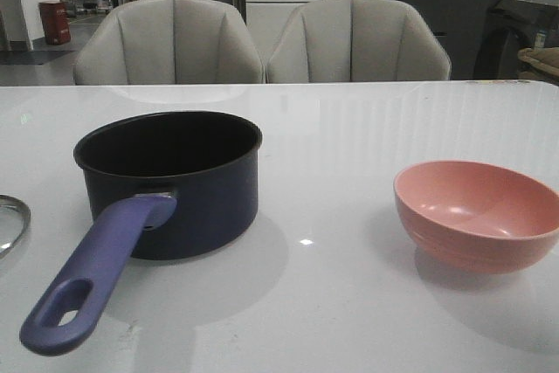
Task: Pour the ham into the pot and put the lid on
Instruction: 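Lower the left gripper onto the purple lid knob and close it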
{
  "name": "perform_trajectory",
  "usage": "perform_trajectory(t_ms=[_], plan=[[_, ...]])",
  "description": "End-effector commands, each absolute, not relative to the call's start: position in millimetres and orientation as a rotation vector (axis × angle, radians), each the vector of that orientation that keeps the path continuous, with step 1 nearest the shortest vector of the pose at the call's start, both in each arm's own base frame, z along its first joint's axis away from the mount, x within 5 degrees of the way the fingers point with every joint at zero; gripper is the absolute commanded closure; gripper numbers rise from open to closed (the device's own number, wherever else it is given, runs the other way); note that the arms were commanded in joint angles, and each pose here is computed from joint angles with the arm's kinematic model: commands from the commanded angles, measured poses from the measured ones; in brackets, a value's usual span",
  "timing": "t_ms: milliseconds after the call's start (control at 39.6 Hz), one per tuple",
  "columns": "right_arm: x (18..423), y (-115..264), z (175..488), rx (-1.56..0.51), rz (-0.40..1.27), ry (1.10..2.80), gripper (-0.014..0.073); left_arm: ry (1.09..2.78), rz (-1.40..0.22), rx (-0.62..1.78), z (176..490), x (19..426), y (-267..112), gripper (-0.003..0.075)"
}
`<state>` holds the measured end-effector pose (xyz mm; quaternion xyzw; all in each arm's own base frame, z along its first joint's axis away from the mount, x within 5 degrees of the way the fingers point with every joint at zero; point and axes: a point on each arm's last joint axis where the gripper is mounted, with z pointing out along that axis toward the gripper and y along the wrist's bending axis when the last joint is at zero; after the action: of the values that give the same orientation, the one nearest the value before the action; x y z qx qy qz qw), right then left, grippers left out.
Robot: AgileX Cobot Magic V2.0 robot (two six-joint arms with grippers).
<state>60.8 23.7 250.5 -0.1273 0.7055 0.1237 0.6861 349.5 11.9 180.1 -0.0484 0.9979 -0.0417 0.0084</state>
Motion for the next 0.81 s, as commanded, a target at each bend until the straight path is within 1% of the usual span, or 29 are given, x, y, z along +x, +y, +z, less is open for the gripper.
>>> perform_trajectory(t_ms=[0,51,202,278,404,607,784], plan=[[61.1,21.7,265.6,-0.25,0.269,1.491,0.0457,3.051,-0.144,-0.151,202.5,351.6,10.5,0.0126],[61.1,21.7,265.6,-0.25,0.269,1.491,0.0457,3.051,-0.144,-0.151,202.5,351.6,10.5,0.0166],[61.1,21.7,265.6,-0.25,0.269,1.491,0.0457,3.051,-0.144,-0.152,201.8,351.9,10.5,0.0352],[61.1,21.7,265.6,-0.25,0.269,1.491,0.0457,3.053,-0.144,-0.152,200.4,352.5,10.6,0.0431],[61.1,21.7,265.6,-0.25,0.269,1.491,0.0457,3.051,-0.144,-0.152,200.4,352.6,10.6,0.0519],[61.1,21.7,265.6,-0.25,0.269,1.491,0.0457,3.051,-0.144,-0.152,200.4,352.6,10.6,0.0607],[61.1,21.7,265.6,-0.25,0.269,1.491,0.0457,3.043,-0.107,-0.126,205.6,354.9,12.8,0.0605]])
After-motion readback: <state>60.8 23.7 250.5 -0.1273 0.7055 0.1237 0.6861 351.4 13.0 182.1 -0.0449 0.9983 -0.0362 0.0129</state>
